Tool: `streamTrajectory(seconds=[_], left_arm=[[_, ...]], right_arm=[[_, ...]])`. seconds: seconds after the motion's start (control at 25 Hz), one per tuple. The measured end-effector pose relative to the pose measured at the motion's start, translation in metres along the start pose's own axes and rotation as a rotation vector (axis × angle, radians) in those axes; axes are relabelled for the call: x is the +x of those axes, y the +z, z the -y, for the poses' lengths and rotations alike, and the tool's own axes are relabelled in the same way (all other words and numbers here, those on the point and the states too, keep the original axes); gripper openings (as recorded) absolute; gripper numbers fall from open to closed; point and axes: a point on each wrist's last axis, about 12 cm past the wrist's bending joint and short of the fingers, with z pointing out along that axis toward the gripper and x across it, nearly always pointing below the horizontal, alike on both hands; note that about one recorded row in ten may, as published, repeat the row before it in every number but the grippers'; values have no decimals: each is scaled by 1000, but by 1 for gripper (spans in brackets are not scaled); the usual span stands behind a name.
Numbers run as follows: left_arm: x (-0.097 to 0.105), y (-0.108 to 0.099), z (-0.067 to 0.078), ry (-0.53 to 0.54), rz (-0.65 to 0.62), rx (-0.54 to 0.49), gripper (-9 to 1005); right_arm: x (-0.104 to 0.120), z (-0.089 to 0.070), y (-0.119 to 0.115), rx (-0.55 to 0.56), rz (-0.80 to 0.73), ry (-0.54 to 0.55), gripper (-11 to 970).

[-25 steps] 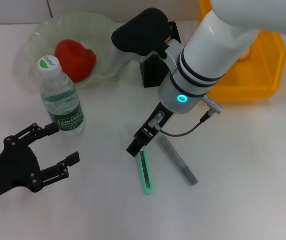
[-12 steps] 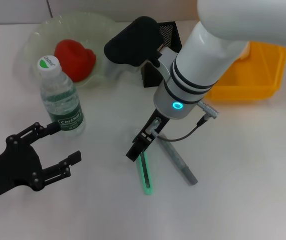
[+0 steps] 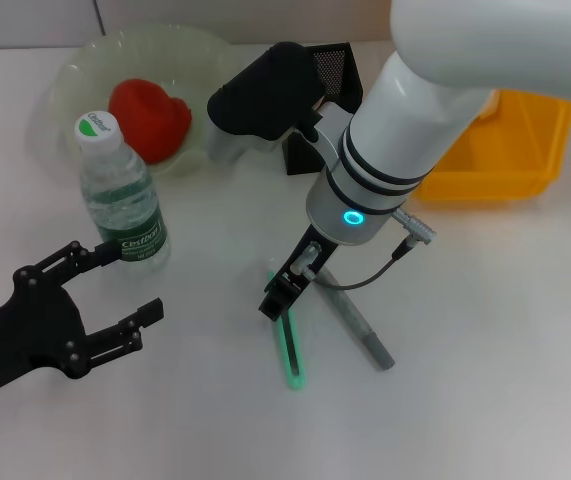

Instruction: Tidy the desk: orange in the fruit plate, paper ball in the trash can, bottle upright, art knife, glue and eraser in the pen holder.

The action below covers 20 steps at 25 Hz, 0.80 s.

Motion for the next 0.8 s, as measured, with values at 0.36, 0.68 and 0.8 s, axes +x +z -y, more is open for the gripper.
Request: streamTrajectory(seconds=[0.36, 0.68, 0.8], left_arm=[[1, 5, 0, -11, 6, 8, 813], [1, 7, -1, 5, 7, 11, 813], [1, 7, 0, 4, 8, 13, 813]], right_arm=[[1, 0, 0, -3, -5, 3, 484], [2, 2, 1, -12, -7, 35, 420], [2, 2, 1, -11, -8, 38, 397]])
